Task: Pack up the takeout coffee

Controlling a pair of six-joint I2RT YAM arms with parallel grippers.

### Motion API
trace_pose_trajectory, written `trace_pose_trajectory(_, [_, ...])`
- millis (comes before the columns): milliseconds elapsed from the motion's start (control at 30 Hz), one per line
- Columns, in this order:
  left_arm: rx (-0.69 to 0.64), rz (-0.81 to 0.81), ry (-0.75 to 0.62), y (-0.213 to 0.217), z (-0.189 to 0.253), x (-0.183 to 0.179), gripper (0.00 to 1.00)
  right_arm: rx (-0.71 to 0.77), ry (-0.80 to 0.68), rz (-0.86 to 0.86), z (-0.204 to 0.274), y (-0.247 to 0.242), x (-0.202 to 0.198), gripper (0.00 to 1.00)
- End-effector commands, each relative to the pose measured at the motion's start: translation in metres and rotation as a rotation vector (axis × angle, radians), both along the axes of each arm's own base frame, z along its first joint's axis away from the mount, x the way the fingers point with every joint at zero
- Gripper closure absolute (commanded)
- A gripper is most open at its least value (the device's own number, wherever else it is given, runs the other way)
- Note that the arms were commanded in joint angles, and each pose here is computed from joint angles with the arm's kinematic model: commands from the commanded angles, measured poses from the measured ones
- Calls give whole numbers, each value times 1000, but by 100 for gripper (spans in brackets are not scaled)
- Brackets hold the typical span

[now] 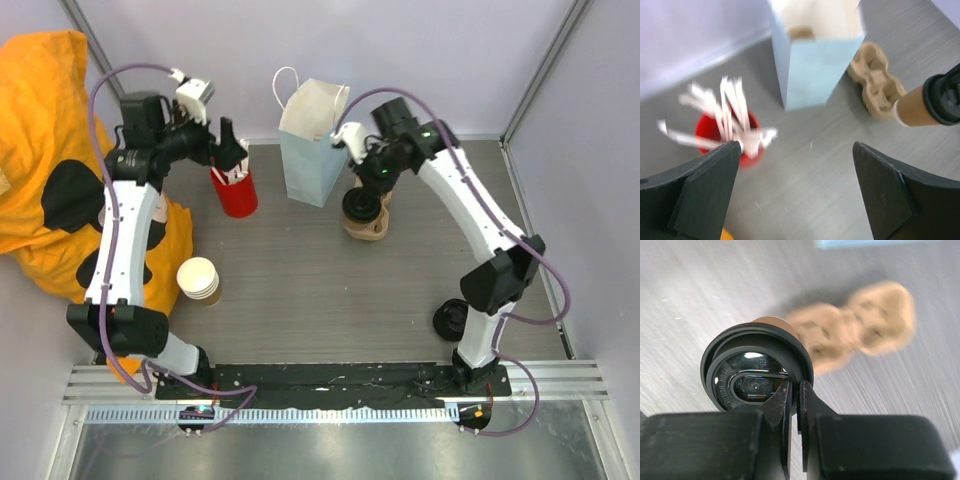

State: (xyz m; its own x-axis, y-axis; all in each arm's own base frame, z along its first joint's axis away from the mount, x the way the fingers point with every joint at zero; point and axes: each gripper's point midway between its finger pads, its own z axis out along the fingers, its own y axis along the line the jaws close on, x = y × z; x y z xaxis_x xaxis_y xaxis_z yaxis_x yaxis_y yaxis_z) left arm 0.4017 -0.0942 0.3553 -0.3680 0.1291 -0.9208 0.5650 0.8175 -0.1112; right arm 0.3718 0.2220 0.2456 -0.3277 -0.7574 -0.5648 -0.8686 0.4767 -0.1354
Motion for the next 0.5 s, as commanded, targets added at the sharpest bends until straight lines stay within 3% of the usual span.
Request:
trace_pose_trajectory(0, [107, -3, -80, -34, 24, 26, 0, 94, -101, -105, 60, -44, -7, 99])
trace_pose_trajectory(100, [116, -47, -89, -69, 26, 39, 0, 111, -104, -166, 62, -72, -5, 99])
trace_pose_trajectory(233, [144, -127, -199, -118, 34, 51, 1, 140, -121, -250, 69, -110, -7, 99])
trace_pose_trajectory(467, [192, -197, -252, -169, 24, 79, 0, 186, -134, -361, 73, -158, -6, 99])
